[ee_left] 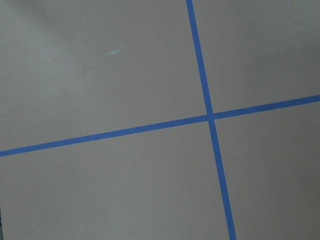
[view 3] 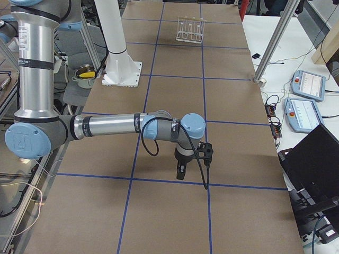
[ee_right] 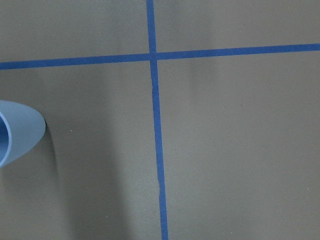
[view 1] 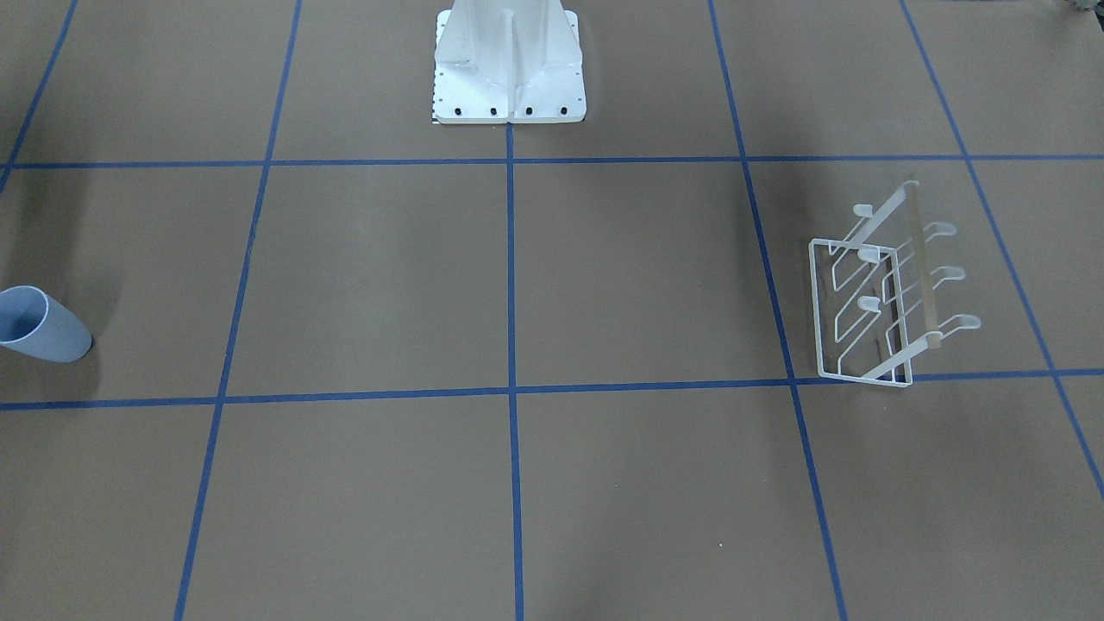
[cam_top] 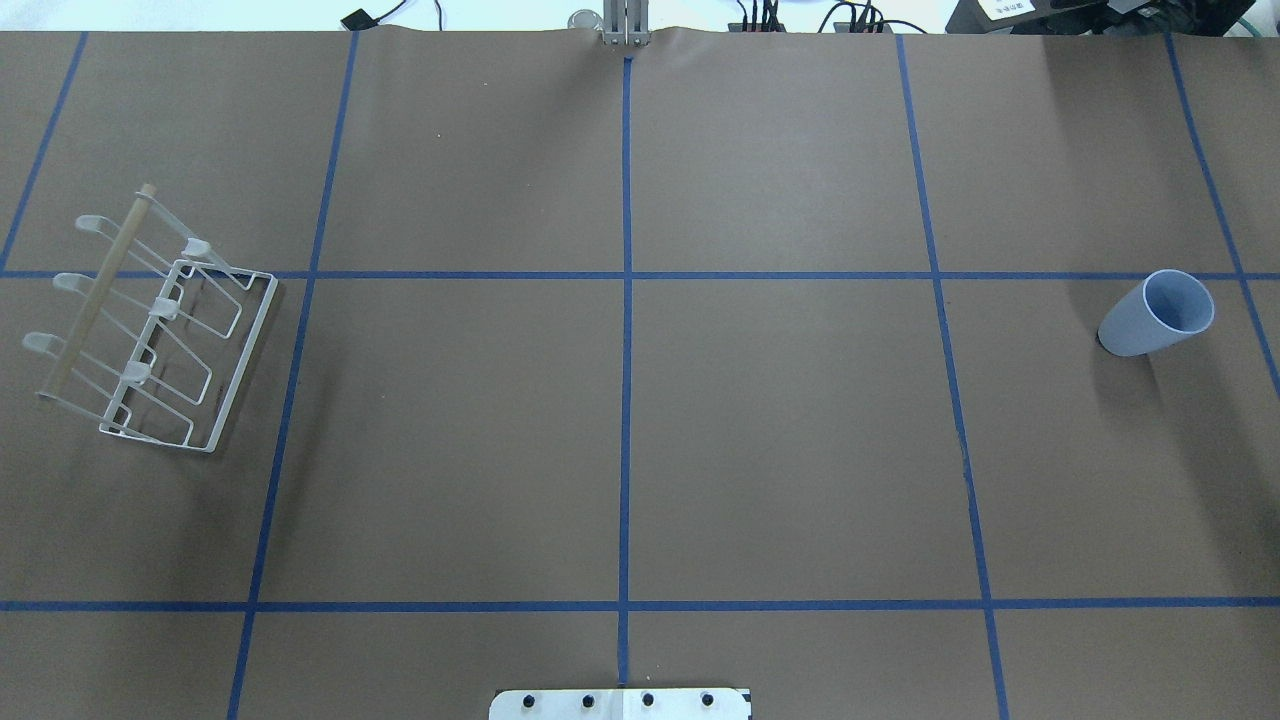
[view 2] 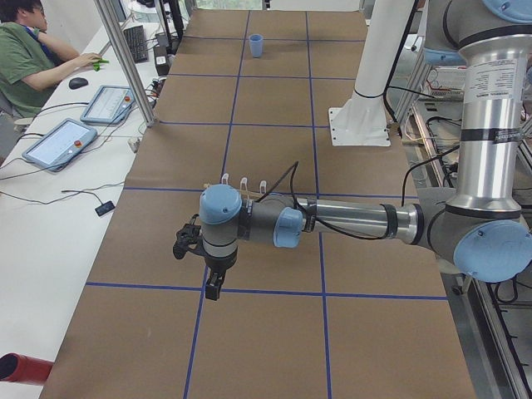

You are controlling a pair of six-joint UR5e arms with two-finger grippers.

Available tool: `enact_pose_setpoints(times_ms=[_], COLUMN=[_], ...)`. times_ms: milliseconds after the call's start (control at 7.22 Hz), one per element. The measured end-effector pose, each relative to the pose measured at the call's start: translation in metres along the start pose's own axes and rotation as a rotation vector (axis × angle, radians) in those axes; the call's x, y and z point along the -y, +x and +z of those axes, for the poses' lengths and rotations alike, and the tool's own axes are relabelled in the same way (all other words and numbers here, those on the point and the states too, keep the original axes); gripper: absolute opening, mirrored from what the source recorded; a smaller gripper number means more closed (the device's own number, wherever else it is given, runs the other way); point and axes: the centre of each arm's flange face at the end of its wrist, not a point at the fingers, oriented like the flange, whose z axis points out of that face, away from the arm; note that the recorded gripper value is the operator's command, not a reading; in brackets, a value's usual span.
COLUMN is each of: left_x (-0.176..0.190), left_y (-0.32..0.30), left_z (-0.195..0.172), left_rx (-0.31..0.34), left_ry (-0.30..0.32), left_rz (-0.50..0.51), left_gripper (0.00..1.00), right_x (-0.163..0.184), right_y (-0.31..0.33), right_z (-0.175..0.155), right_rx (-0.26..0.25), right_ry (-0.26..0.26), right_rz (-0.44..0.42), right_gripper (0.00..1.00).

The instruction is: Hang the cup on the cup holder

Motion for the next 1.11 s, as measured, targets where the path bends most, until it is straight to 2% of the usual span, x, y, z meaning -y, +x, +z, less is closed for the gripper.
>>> enact_pose_setpoints(times_ms=[692, 969, 1108], left_x=[-0.001, 0.0, 0.001], left_y=[0.0, 0.002, 0.004], left_z=[0.002, -0.001, -0.002], left_rx=[0.0, 0.0, -0.015], left_ry=[-0.003, 0.003, 0.009], left_rz=[0.006, 0.013, 0.017], left_gripper=[0.98, 0.98, 0.98], right_x=[0.003, 0.018, 0.034], right_y=[-0.004, -0.019, -0.038], right_z=[-0.004, -0.018, -0.031], right_rx=[-0.004, -0.007, -0.007], right_ry=[0.008, 0.04, 0.074], right_rz=[-0.019, -0.049, -0.086], right_gripper=[1.0, 1.0, 1.0])
